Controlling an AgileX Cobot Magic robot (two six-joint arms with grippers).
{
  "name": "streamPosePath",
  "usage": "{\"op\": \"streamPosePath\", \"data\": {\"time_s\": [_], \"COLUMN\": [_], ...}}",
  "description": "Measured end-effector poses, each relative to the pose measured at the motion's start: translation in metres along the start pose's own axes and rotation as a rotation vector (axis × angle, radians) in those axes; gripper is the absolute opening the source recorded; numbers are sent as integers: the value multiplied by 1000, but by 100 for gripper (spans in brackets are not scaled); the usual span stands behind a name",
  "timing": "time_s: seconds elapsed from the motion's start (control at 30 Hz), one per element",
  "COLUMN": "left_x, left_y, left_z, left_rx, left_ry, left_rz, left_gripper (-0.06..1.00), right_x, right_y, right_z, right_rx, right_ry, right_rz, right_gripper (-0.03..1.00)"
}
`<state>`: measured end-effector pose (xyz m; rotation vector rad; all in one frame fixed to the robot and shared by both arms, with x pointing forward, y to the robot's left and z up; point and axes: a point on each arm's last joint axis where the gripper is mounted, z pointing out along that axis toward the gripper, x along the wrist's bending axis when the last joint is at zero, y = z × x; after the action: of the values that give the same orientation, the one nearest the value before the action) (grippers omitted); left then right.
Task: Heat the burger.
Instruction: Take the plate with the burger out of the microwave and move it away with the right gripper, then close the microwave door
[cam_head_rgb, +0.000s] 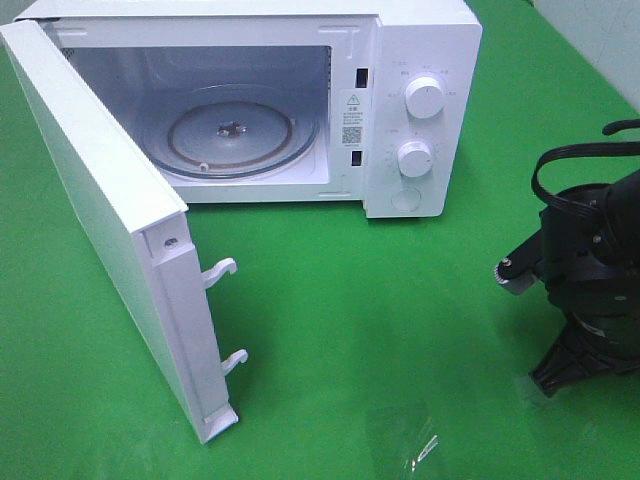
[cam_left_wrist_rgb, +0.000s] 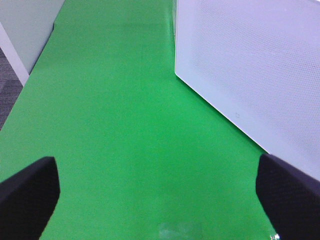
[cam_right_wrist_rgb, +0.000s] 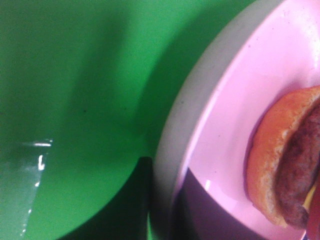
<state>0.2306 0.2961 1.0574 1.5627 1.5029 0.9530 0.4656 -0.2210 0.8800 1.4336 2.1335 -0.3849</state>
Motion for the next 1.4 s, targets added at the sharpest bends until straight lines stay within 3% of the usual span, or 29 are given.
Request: {"op": "streamPosePath", "data": {"time_s": [0.33,0.57,0.67,0.9,0.97,1.03,1.2,1.27,1.33,1.4], "left_x": [0,0,0,0,0,0,0,0,0,0], "left_y": [0,0,0,0,0,0,0,0,0,0], "left_z": [0,0,0,0,0,0,0,0,0,0], "left_rx": [0,0,0,0,0,0,0,0,0,0], "left_ry": [0,0,0,0,0,0,0,0,0,0], "left_rz": [0,0,0,0,0,0,0,0,0,0], "left_gripper": [99,99,99,99,99,99,99,99,99,99], "right_x": [-1,-3,-3,-18,-27,-39,-47,-58,-58,-69], "right_y": [-1,9,15,21,19,10,0,-17,-17,-36], "right_z": [3,-4,-13,-43,-59,-85,-107,-135,-135,-160], "right_rx": [19,43,48,-33,-83,-153,-222,-324,-324,-431], "right_ry": [-8,0,44,120,156,245,335,456,456,547], "right_rz": [7,33,38,60,72,82,68,59,59,69], "right_gripper": [16,34,41,43,43,43,45,55,55,67]}}
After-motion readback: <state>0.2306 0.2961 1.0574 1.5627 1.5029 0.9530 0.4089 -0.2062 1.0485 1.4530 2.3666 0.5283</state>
